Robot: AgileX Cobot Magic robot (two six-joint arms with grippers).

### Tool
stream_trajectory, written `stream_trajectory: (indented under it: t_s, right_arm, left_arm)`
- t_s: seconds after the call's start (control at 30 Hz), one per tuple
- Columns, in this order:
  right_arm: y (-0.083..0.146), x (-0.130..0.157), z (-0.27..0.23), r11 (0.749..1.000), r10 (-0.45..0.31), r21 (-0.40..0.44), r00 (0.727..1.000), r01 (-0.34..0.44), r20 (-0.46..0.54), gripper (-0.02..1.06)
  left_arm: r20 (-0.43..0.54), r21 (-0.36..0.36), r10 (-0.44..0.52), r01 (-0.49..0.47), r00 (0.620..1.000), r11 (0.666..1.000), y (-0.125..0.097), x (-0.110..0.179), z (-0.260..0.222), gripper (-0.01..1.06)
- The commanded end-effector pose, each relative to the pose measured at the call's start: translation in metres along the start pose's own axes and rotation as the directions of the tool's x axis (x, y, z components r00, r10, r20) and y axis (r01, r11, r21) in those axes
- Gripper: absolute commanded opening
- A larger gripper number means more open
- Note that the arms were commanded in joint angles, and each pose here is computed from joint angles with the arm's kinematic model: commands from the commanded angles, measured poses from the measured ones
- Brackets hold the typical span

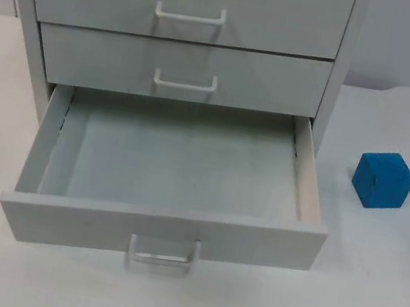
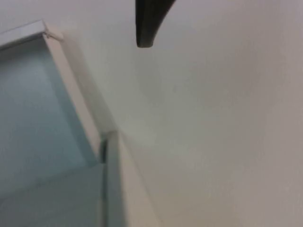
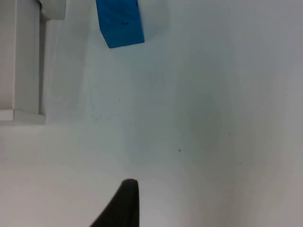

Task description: Open the drawer with the left hand, place the block into the drawer with the right hand, then close the drawer with the left hand.

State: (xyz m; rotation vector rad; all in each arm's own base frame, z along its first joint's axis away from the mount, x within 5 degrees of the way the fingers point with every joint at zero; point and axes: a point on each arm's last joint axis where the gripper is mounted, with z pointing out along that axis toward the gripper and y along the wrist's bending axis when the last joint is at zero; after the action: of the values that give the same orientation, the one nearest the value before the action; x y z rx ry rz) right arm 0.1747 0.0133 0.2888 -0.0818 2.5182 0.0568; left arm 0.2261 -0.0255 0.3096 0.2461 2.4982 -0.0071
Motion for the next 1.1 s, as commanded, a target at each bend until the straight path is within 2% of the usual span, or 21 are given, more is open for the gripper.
stream_trajectory:
  t_s: [0.0,0.17,0.27,0.47,0.67,0.73,0.8,0.87,1.07]
  right_arm:
    - [0.0,-0.001,-0.002,1.0,-0.001,0.0,1.0,0.001,0.009,1.05]
    - [0.0,-0.001,-0.002,1.0,-0.001,0.0,1.0,0.001,0.011,1.05]
    - [0.0,-0.001,-0.002,1.0,-0.001,0.0,1.0,0.001,0.011,1.05]
    - [0.0,-0.002,-0.002,1.0,-0.001,0.0,1.0,0.001,0.013,1.05]
    - [0.0,-0.002,-0.002,1.0,-0.001,0.0,1.0,0.001,0.017,1.05]
    - [0.0,-0.002,-0.002,1.0,-0.001,0.0,1.0,0.001,0.019,1.05]
    - [0.0,-0.003,-0.002,1.0,-0.001,0.0,1.0,0.001,0.028,1.05]
    - [0.0,-0.003,-0.002,1.0,-0.001,0.0,1.0,0.001,0.03,1.05]
    - [0.0,-0.004,-0.002,1.0,-0.002,0.002,0.999,0.002,0.043,1.05]
  left_arm:
    - [0.005,-0.018,-0.101,0.101,0.995,0.995,0.016,0.005,-0.012,0.83]
    - [0.053,-0.064,-0.218,0.221,0.975,0.973,0.038,0.012,-0.027,0.83]
    - [0.068,-0.072,-0.249,0.253,0.966,0.965,0.042,0.014,-0.031,0.83]
    - [0.054,-0.074,-0.25,0.254,0.967,0.964,0.04,0.034,-0.014,0.83]
    - [0.048,-0.062,-0.253,0.256,0.966,0.965,0.037,0.042,-0.01,0.83]
    - [0.066,-0.039,-0.254,0.257,0.965,0.966,0.035,0.042,-0.014,0.89]
    - [0.074,-0.013,-0.257,0.259,0.964,0.966,0.031,0.042,-0.018,1.01]
    - [0.063,-0.001,-0.253,0.253,0.965,0.967,0.029,0.044,-0.021,1.05]
    - [0.083,0.017,-0.25,0.25,0.965,0.968,0.027,0.044,-0.025,1.05]
